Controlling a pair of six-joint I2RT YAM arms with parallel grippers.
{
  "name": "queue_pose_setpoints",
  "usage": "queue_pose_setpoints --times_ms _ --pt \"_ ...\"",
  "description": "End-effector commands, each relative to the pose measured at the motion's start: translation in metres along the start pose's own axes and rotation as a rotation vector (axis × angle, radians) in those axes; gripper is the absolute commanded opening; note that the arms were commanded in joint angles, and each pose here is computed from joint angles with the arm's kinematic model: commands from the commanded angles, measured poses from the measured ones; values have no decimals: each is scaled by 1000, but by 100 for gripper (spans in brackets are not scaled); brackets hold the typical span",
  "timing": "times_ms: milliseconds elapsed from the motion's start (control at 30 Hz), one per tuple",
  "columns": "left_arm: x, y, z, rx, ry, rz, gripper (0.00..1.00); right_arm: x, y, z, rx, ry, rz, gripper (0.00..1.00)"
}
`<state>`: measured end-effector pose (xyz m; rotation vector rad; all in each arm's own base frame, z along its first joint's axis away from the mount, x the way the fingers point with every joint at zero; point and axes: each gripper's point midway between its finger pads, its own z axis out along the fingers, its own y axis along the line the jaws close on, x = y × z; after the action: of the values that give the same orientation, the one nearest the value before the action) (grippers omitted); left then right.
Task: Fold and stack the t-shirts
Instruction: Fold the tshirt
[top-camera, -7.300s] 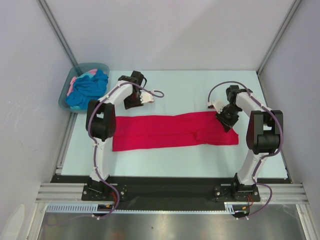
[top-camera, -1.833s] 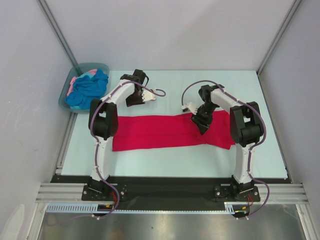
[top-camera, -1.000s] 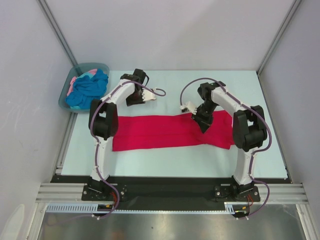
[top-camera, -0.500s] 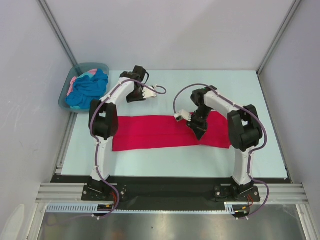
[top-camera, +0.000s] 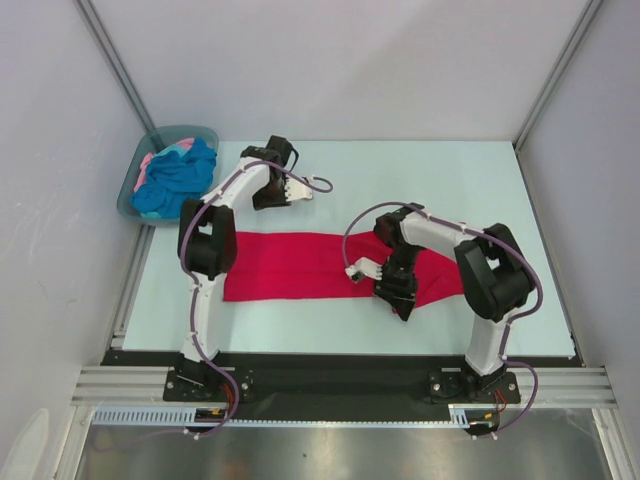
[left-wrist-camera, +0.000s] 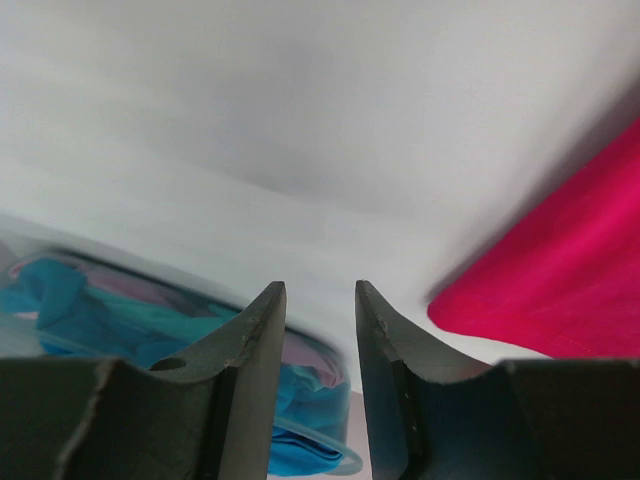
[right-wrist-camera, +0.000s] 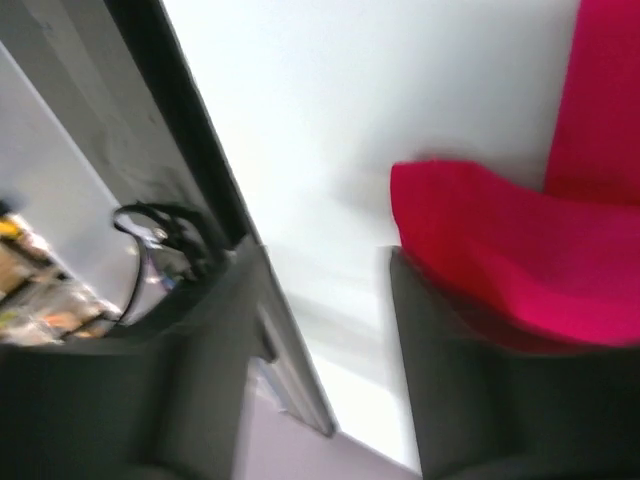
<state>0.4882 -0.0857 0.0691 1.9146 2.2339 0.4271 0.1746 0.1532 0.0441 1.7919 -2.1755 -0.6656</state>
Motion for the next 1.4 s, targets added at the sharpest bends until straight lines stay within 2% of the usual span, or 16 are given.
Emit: queue_pose_setpoints --times_ms 0,100,200,233,300,333,367,400,533,667,1100,1367 --pt "-5 -5 -15 -5 -33 -5 40 0 5 -17 92 -46 -18 64" --pt "-4 -6 -15 -7 -30 -9 40 4 2 -20 117 -36 -14 71" --pt "-4 -3 -18 -19 -30 -16 40 1 -20 -32 184 -85 38 68" --pt "-5 -1 -20 -27 -34 -19 40 -3 -40 -40 244 -103 54 65" --pt "-5 0 -20 -28 -31 -19 40 -2 -69 -52 316 -146 126 48" --pt "-5 0 -20 -31 -29 -23 40 -6 -88 -66 376 -165 157 37" --pt "-6 1 -20 -34 -30 -27 40 -8 -103 -66 389 -179 177 7" --pt "-6 0 -20 -31 -27 -24 40 -9 -117 -70 415 -196 206 0" --pt "-8 0 -21 -37 -24 -22 40 -4 -154 -87 484 -234 272 0" --pt "-7 7 -24 -57 -14 -12 40 8 -164 -87 497 -234 281 0" --pt "-13 20 -18 -69 -16 12 40 21 -130 -105 526 -259 312 0" --pt "-18 22 -17 -73 -17 29 40 37 -121 -72 455 -200 323 0"
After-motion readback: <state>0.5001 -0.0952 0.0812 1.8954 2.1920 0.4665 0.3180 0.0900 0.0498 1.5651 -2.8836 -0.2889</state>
